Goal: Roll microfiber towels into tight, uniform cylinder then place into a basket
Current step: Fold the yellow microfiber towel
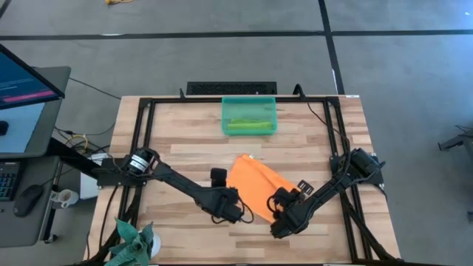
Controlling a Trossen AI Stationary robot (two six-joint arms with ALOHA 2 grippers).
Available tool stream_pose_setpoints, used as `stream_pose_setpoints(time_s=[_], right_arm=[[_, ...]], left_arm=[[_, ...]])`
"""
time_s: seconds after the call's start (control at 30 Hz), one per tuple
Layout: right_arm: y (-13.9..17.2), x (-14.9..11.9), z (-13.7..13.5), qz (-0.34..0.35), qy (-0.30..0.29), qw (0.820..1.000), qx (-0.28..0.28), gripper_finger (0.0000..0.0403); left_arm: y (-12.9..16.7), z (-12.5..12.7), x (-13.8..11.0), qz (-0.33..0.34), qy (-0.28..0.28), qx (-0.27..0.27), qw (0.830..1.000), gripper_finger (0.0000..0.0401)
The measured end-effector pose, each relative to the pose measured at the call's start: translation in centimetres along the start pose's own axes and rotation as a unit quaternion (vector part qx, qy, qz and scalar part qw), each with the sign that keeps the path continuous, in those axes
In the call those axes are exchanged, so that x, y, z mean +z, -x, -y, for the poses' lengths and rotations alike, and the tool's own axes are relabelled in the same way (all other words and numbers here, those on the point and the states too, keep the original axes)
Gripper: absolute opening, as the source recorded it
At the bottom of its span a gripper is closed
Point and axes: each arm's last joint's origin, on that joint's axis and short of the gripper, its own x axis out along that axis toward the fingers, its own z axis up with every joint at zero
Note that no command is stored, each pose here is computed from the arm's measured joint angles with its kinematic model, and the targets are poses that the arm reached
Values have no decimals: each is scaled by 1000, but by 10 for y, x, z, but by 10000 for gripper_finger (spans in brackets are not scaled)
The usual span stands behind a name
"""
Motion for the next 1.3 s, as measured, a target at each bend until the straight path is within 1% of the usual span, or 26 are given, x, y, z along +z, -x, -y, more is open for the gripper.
stream_pose_setpoints(time_s=[0.1, 0.17, 0.23, 0.33, 0.4, 0.47, 0.63, 0.8, 0.9, 0.97, 1.03, 1.17, 1.23, 1.3], right_arm=[[10, 2, 6, -4, -9, 1000, -29, 136], [17, 4, 10, -5, -4, 999, -47, 144], [25, 3, 14, 3, 4, 999, -51, 147], [32, 4, 21, 10, 3, 1000, -29, 146], [33, 5, 21, 13, -2, 1000, -12, 142], [33, 5, 19, 18, -4, 1000, -6, 139], [34, 5, 18, 36, 6, 999, -4, 137], [37, 10, 10, 68, 60, 995, 50, 130], [30, 16, 7, 82, 80, 992, 61, 124], [19, 20, 9, 77, 80, 992, 54, 122], [11, 23, 14, 67, 79, 994, 35, 122], [6, 25, 22, 47, 78, 996, 3, 122], [11, 24, 30, 44, 74, 996, -7, 123], [19, 25, 41, 55, 61, 996, -16, 122]], left_arm=[[0, 2, 6, 32, -8, -5, 999, 102], [0, 3, 11, 57, -7, -2, 998, 102], [1, 4, 18, 88, -6, 4, 996, 102], [1, 4, 25, 115, -8, -2, 993, 102], [1, 4, 27, 121, -9, -25, 992, 102], [0, 4, 28, 120, -8, -36, 992, 102], [-1, 2, 29, 120, -14, -36, 992, 102], [-5, -4, 30, 116, -8, -40, 992, 102], [-10, -7, 31, 112, 1, -62, 992, 102], [-17, -6, 30, 112, 3, -82, 990, 102], [-25, -3, 25, 101, -5, -109, 989, 102], [-36, -7, 19, 85, 3, -140, 987, 102], [-39, -11, 16, 67, 1, -130, 989, 102], [-43, -15, 12, 49, -15, -108, 993, 102]])
